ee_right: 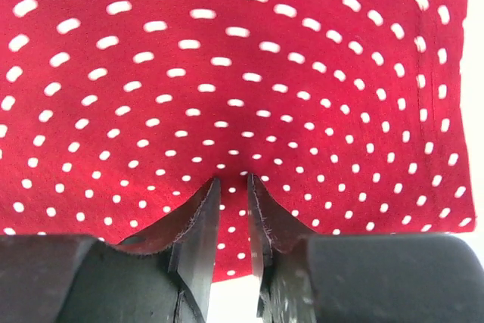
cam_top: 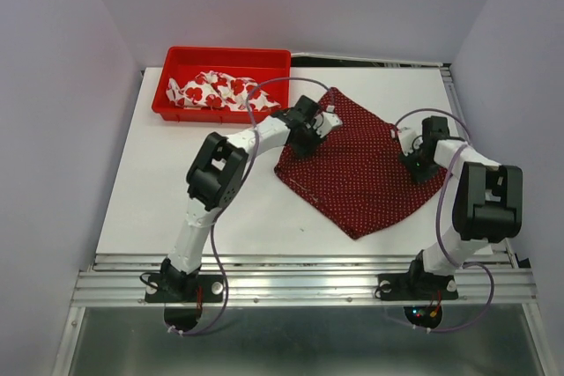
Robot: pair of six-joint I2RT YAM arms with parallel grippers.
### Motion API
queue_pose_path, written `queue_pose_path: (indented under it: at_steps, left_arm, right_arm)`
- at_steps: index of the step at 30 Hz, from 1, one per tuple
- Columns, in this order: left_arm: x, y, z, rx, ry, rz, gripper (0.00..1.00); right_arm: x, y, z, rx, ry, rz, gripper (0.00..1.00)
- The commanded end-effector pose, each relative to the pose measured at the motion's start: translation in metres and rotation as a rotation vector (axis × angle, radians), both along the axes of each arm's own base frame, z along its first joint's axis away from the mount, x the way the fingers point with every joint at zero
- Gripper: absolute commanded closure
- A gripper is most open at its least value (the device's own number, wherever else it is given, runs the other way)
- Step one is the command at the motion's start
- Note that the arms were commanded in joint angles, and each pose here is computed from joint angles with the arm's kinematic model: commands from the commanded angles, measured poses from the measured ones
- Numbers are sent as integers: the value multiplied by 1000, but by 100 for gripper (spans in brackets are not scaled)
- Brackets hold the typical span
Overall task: Fold and stack the skirts
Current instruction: Fold the skirt
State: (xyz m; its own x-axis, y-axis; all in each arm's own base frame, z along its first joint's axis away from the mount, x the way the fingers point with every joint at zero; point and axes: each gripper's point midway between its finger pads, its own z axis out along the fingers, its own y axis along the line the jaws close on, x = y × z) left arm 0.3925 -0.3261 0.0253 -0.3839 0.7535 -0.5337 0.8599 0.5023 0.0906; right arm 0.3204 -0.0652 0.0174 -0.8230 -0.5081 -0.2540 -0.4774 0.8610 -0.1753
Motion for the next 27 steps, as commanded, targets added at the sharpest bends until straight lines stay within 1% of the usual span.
queue_pose_path:
  at_steps: [1,2,3,4,5,6,7,8,9,10,11,13,14,15,16,17,18,20,21,22,24,26,27]
  left_arm:
    - [32,-20,-5,28,-7,-22,60]
    - [43,-25,-18,46,-11,-14,61]
    - [55,-29,-12,41,-41,-1,60]
    - [81,-41,17,-9,-117,20,59]
    - [91,-42,27,-27,-136,32,54]
    - [105,-42,51,-81,-167,40,48]
    - [107,-41,66,-115,-173,39,48]
    - [106,-40,81,-150,-175,21,41]
    - [89,-38,111,-206,-173,-34,39]
    - [79,-32,128,-222,-190,-64,37]
    - [53,-22,152,-245,-231,-134,32]
    - [21,-16,172,-260,-276,-221,30]
    - [-6,-24,175,-259,-283,-283,30]
    - [-37,-14,178,-237,-294,-328,30]
    - [-57,-15,176,-230,-287,-358,32]
    - [-89,-25,186,-249,-297,-410,34]
    - [-109,-23,162,-221,-247,-417,35]
    - [-135,-32,153,-247,-200,-414,43]
    - [-153,-40,139,-229,-176,-429,45]
    - [-160,-48,130,-229,-155,-418,49]
    - [-182,-62,118,-213,-132,-457,51]
    - [-192,-74,111,-219,-117,-467,53]
    - [-201,-81,99,-201,-104,-488,53]
  right_arm:
    - [-91,-3,-40,-16,272,35,73]
    - [-101,5,-34,22,298,34,72]
    - [-103,14,-31,72,301,35,71]
    - [-105,29,-27,154,304,49,70]
    - [-97,37,-16,204,285,62,69]
    - [-104,57,-2,317,305,73,67]
    - [-101,66,9,367,294,89,65]
    - [-97,73,21,410,276,104,63]
    - [-86,81,44,456,225,104,60]
    - [-78,82,54,457,186,108,59]
    - [-63,79,68,441,128,120,59]
    - [-51,71,81,392,66,120,59]
    - [-47,67,85,366,41,129,59]
    - [-43,58,85,317,25,127,60]
    - [-41,54,86,291,13,131,61]
    - [-41,50,83,269,9,140,61]
    - [-43,47,81,249,18,133,62]
    - [-48,43,71,230,38,127,63]
    - [-50,40,67,210,50,118,63]
    - [-51,37,60,199,61,114,64]
    - [-54,33,54,175,78,109,64]
    - [-55,27,52,159,78,93,64]
    - [-55,25,50,147,79,91,64]
